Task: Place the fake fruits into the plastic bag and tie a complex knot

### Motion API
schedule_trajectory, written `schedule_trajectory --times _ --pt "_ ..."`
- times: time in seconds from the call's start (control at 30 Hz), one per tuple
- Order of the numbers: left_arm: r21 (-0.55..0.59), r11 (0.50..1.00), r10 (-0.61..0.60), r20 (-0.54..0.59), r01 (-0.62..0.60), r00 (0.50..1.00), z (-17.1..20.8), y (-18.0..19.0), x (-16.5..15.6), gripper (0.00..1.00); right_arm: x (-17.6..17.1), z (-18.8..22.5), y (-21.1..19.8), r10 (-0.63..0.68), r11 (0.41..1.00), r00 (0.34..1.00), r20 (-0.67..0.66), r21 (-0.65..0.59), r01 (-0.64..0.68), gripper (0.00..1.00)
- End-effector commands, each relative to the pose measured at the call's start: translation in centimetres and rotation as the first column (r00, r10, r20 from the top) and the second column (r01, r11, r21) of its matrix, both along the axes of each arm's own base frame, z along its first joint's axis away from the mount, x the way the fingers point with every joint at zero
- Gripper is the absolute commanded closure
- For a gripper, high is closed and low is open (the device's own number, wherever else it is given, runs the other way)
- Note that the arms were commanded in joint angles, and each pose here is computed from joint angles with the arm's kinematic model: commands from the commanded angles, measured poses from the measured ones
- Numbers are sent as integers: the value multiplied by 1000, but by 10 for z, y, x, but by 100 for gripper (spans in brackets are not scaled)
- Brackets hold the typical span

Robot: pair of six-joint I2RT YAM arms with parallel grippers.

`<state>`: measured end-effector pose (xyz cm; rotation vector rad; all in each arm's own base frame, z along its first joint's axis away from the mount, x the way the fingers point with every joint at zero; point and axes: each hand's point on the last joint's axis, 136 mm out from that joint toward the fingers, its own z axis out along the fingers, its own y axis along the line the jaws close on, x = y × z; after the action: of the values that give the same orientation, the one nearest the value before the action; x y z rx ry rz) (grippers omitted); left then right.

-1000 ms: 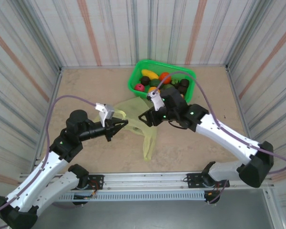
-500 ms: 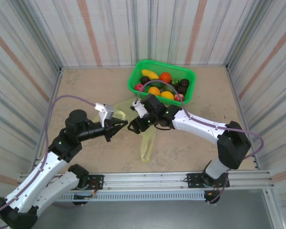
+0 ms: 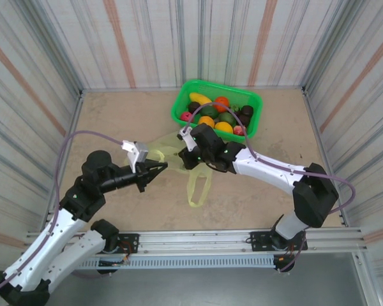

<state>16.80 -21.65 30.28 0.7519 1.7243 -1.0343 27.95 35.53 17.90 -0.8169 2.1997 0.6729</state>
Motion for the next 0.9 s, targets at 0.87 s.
schedule_trajectory --times 0.87 --pt "37 976 208 130 -215 969 30 14 32 52 -8 24 -2 -75 994 997 -21 81 76 100"
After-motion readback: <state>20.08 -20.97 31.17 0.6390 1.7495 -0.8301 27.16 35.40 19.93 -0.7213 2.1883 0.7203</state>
